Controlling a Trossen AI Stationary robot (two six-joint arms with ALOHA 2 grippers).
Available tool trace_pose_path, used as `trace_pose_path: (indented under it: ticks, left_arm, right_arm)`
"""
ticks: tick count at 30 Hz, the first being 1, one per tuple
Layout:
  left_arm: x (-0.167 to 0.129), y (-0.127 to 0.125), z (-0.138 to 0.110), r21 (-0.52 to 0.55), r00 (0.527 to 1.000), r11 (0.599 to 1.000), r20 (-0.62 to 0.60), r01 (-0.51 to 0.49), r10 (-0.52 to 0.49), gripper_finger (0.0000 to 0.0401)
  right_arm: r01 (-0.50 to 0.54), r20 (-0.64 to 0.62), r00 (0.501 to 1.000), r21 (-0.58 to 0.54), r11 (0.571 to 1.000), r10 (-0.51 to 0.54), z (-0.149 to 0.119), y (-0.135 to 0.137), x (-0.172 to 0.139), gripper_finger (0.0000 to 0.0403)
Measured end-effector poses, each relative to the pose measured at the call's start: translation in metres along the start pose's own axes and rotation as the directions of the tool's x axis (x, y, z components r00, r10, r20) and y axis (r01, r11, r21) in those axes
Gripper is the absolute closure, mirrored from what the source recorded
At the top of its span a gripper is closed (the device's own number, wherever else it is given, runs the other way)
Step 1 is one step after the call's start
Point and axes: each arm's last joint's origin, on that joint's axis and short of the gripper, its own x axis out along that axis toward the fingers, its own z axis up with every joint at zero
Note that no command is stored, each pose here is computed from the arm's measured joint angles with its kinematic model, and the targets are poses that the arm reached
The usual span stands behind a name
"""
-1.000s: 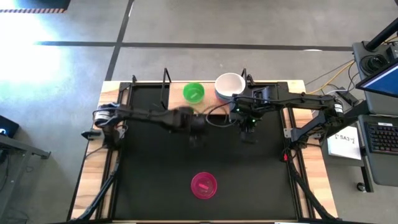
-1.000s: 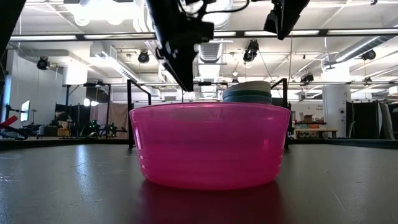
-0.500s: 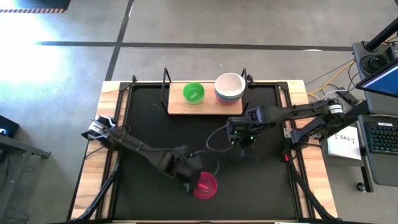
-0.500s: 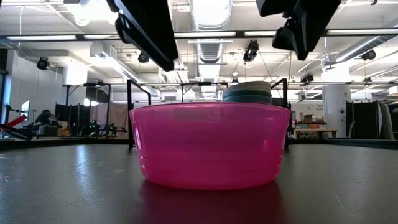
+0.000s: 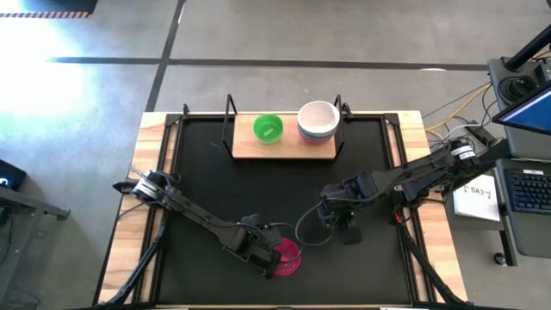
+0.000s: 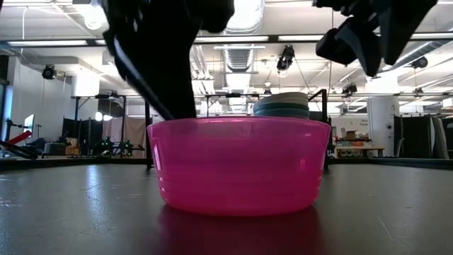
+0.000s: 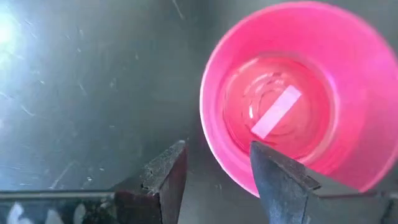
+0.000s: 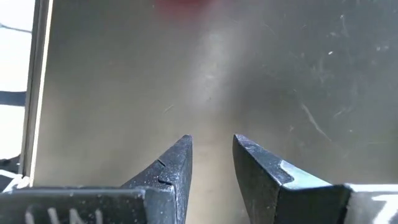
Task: Place and stack bowls onto a shelf
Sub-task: Stack the transparent red bowl on top of the transparent green bowl
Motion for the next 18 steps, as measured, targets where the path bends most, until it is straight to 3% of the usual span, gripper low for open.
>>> trace_pose_path:
  ticks: [12,18]
  left_arm:
    - [0.027,0.003,-0.002,0.016,0.998,0.998,-0.028,-0.061,0.061,0.0252]
    - [0.030,0.005,0.000,0.064,0.998,0.997,-0.040,-0.052,0.055,0.0330]
  right_arm:
    - [-0.018,0.034,0.999,-0.013,1.000,0.019,0.002,0.014,0.005,0.0298]
    - [-0.018,0.040,0.999,-0.019,1.000,0.019,0.003,0.013,0.004,0.0298]
